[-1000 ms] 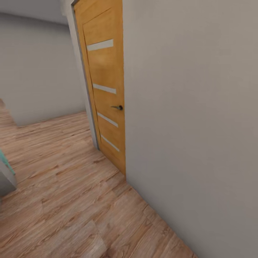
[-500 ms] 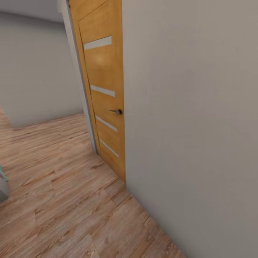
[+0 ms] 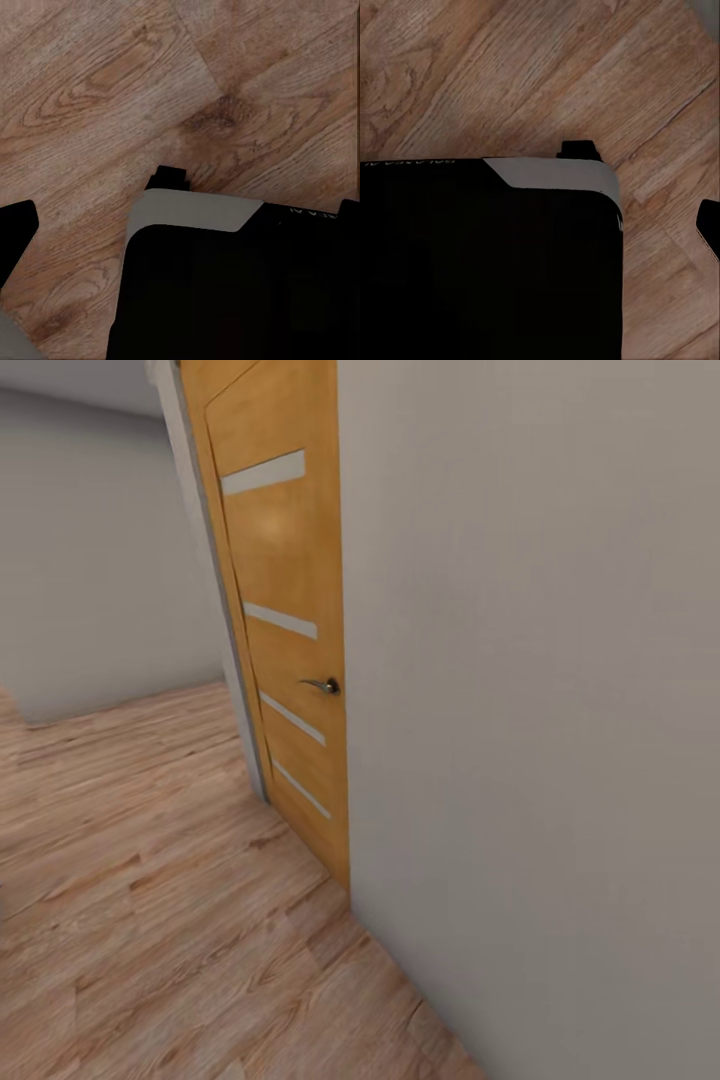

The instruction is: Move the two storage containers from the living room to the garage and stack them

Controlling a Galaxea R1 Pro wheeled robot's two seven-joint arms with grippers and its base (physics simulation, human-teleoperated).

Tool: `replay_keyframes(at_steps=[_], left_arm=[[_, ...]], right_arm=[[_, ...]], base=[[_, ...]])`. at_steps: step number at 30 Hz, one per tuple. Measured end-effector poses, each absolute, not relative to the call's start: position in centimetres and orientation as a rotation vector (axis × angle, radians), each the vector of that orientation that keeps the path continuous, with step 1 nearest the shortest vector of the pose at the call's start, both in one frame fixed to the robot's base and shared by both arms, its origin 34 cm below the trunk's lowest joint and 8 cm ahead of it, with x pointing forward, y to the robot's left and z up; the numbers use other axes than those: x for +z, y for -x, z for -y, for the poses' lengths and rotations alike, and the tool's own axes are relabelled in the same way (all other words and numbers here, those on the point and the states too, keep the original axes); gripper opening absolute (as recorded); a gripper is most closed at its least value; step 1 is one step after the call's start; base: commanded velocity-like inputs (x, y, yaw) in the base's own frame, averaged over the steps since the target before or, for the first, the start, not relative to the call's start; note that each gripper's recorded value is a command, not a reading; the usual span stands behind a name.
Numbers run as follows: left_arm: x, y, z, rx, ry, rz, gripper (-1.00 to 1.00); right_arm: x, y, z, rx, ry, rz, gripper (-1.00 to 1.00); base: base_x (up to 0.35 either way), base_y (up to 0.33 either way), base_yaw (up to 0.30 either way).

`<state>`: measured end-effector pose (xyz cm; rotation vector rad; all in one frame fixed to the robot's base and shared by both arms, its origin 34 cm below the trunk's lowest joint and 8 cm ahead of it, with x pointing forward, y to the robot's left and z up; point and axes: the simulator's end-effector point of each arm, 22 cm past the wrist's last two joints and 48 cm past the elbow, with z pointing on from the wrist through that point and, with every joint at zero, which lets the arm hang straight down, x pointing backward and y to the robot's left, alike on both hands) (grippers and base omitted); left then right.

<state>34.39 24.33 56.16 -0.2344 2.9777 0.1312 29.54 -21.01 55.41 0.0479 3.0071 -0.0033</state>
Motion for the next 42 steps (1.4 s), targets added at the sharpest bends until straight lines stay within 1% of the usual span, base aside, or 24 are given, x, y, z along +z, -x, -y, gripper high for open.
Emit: replay_keyframes(at_steps=[7,18,30,42], left_arm=[[56.16,-34.39,-24.35,0.132,0.234,-2.978,1.00],[56.15,-34.39,-24.40,0.133,0.235,-2.978,1.00],[56.14,-34.39,-24.48,0.134,0.235,-2.978,1.00],[56.13,-34.40,-24.48,0.134,0.235,-2.978,1.00]], right_arm=[[55.40,-29.31,20.68,0.003,-0.047,-3.017,1.00],[55.41,-29.27,20.29,0.009,-0.041,-3.019,1.00],[55.40,-29.28,20.43,0.005,-0.042,-3.017,1.00],[55.39,-29.33,20.44,0.004,-0.042,-3.016,1.00]], base=[[0.322,0.000,0.010],[0.289,0.000,0.268],[0.105,0.000,0.300],[0.010,0.000,0.300]])
